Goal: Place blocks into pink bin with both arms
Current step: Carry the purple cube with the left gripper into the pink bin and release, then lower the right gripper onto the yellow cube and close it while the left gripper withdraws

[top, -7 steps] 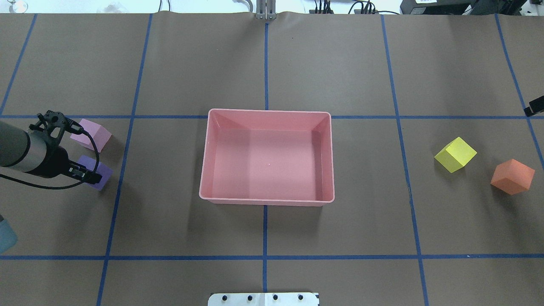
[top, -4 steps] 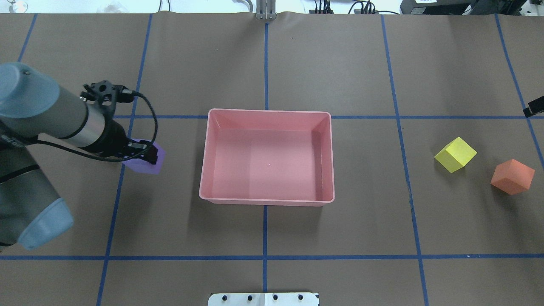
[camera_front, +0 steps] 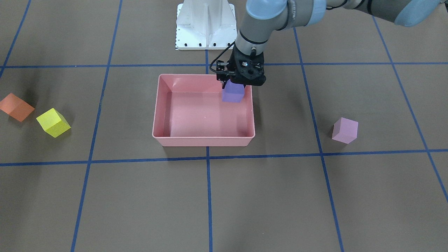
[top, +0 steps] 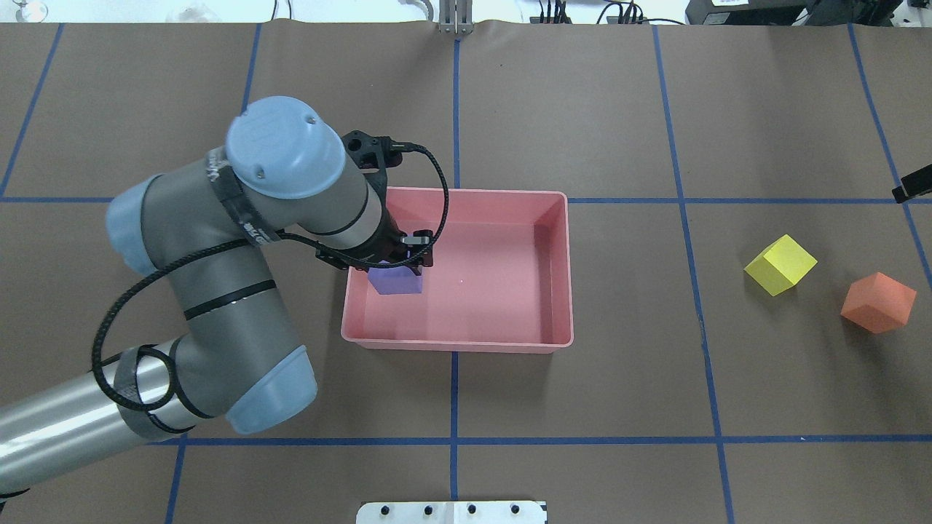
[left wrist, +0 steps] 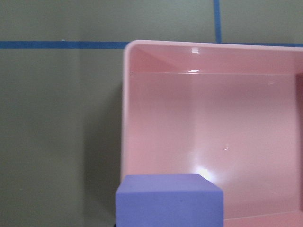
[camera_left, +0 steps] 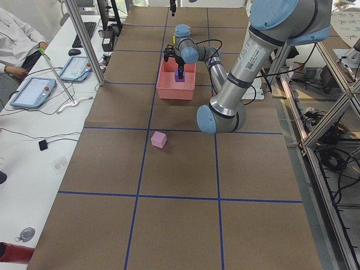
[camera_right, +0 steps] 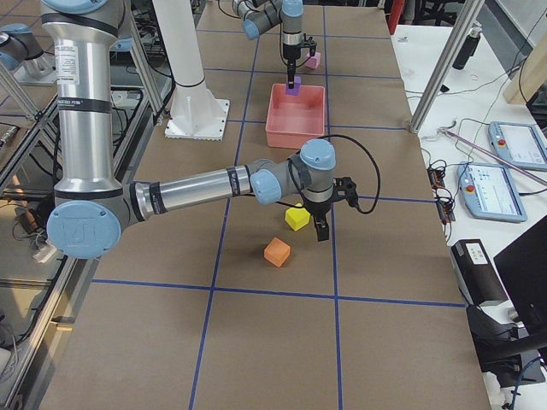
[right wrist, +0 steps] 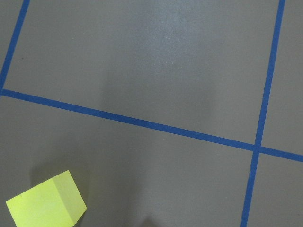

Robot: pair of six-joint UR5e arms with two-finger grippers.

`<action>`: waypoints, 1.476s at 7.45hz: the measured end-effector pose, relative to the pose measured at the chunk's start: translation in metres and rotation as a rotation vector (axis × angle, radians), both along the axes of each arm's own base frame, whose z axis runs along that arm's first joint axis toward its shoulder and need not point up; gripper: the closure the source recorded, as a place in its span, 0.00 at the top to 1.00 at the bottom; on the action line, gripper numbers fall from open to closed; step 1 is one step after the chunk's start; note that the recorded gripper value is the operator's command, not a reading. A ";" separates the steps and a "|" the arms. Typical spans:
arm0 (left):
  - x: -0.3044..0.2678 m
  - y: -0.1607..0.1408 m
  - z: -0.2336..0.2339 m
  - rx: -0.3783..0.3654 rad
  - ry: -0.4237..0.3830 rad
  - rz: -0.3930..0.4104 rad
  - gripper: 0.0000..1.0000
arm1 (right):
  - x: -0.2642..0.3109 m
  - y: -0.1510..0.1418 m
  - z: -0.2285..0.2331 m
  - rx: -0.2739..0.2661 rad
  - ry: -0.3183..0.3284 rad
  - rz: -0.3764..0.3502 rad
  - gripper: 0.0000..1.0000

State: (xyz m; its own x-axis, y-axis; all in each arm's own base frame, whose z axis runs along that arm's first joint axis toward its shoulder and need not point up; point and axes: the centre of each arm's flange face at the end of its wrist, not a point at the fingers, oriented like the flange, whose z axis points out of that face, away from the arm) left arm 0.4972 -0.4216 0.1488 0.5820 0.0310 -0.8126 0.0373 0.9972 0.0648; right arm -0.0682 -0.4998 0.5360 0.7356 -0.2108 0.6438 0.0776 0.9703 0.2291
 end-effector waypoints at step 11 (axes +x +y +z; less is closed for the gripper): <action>-0.366 -0.103 0.268 0.413 -0.253 0.418 1.00 | -0.143 0.028 -0.027 0.286 -0.026 -0.253 1.00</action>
State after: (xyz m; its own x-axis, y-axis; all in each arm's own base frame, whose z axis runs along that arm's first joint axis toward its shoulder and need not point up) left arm 0.1312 -0.5247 0.4163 0.6252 0.5784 -0.5240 -0.4167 0.8151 0.4026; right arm -0.2108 -0.4721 0.5094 0.6215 -0.5574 0.5505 0.2967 0.8178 0.4931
